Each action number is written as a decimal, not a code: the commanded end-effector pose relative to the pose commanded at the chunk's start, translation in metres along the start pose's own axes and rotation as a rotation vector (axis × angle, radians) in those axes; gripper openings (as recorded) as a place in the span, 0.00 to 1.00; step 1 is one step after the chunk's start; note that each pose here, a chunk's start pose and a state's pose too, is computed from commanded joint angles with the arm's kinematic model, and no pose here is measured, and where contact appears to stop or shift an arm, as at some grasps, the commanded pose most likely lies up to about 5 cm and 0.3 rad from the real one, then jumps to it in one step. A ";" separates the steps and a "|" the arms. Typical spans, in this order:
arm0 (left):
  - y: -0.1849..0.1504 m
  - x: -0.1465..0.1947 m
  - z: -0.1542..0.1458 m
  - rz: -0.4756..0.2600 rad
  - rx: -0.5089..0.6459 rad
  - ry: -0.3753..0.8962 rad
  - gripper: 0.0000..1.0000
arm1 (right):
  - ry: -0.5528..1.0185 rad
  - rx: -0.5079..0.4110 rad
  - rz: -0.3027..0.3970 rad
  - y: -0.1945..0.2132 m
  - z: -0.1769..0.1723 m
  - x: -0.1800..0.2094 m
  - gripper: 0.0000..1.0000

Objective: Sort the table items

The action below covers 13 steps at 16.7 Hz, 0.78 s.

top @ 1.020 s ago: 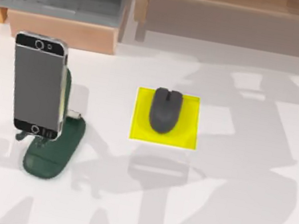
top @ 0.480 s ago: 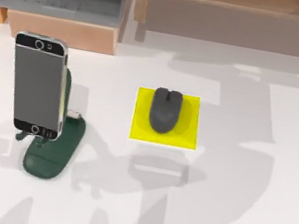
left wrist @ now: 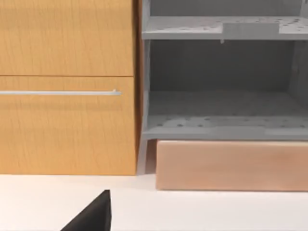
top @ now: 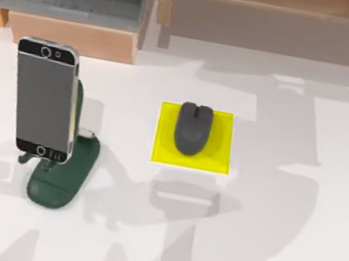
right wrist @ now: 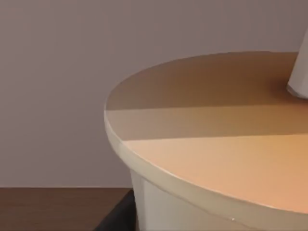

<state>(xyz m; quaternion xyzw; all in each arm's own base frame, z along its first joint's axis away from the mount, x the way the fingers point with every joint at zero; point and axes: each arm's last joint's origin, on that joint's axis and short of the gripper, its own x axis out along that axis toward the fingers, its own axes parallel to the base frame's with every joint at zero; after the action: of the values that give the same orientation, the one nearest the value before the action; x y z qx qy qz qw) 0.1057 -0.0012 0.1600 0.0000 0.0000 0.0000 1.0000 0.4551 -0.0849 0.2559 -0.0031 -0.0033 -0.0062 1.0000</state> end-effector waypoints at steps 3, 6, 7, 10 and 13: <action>0.000 0.000 0.000 0.000 0.000 0.000 1.00 | 0.002 -0.001 0.001 0.001 -0.001 0.001 0.00; 0.000 0.000 0.000 0.000 0.000 0.000 1.00 | 0.004 -0.001 0.003 0.002 -0.002 0.002 0.00; 0.000 0.000 0.000 0.000 0.000 0.000 1.00 | 0.004 -0.001 0.003 0.002 -0.002 0.002 0.00; 0.000 0.000 0.000 0.000 0.000 0.000 1.00 | 0.004 -0.001 0.003 0.002 -0.002 0.002 0.23; 0.000 0.000 0.000 0.000 0.000 0.000 1.00 | 0.004 -0.001 0.003 0.002 -0.002 0.002 0.45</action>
<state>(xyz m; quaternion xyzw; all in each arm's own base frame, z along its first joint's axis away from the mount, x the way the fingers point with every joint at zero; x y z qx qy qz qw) 0.1057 -0.0012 0.1600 0.0000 0.0000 0.0000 1.0000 0.4569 -0.0834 0.2540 -0.0035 -0.0011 -0.0049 1.0000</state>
